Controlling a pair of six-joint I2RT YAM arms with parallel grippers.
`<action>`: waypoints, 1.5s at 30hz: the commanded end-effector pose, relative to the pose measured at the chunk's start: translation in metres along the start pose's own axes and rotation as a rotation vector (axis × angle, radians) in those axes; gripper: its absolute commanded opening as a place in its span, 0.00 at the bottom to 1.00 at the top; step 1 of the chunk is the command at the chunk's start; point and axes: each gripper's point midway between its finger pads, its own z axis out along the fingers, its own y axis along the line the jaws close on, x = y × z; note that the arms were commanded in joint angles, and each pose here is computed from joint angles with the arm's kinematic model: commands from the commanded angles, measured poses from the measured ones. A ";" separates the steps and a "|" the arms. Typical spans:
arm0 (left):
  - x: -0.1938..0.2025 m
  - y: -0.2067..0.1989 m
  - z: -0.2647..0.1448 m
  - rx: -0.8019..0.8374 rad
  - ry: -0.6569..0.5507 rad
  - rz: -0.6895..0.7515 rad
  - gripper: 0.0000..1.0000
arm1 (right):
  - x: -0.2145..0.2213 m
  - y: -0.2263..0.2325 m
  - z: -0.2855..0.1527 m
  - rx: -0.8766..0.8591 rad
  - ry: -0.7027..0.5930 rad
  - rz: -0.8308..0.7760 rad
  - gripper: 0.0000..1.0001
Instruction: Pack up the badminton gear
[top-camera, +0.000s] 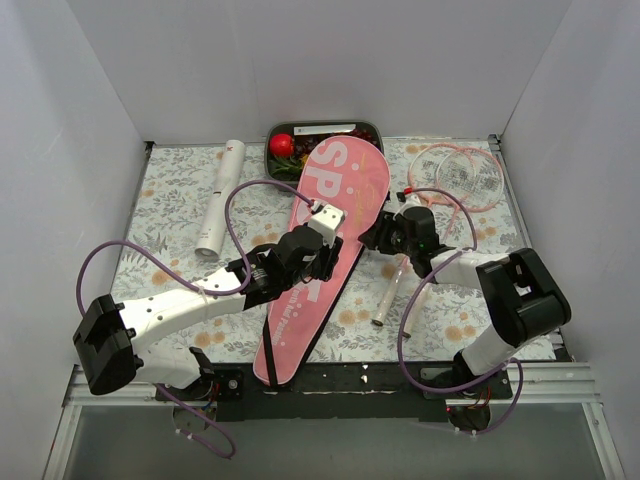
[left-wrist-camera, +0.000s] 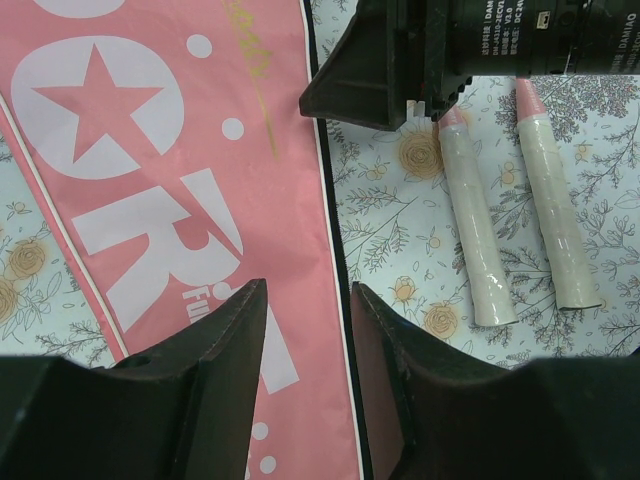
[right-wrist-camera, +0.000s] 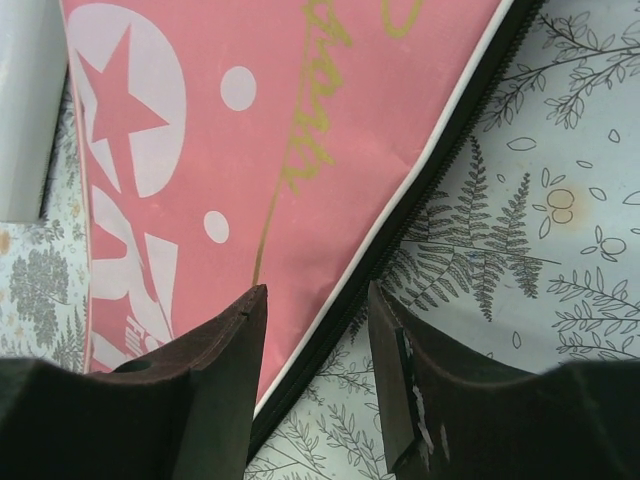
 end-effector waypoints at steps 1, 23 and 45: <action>-0.015 0.000 -0.010 0.006 -0.046 -0.007 0.39 | -0.010 -0.005 0.009 0.023 -0.027 -0.001 0.53; -0.013 0.002 -0.007 -0.005 -0.042 0.000 0.39 | -0.018 0.003 0.025 -0.012 -0.022 -0.003 0.52; 0.000 0.004 -0.007 -0.005 -0.011 0.015 0.39 | -0.058 0.041 0.008 -0.101 -0.097 -0.039 0.01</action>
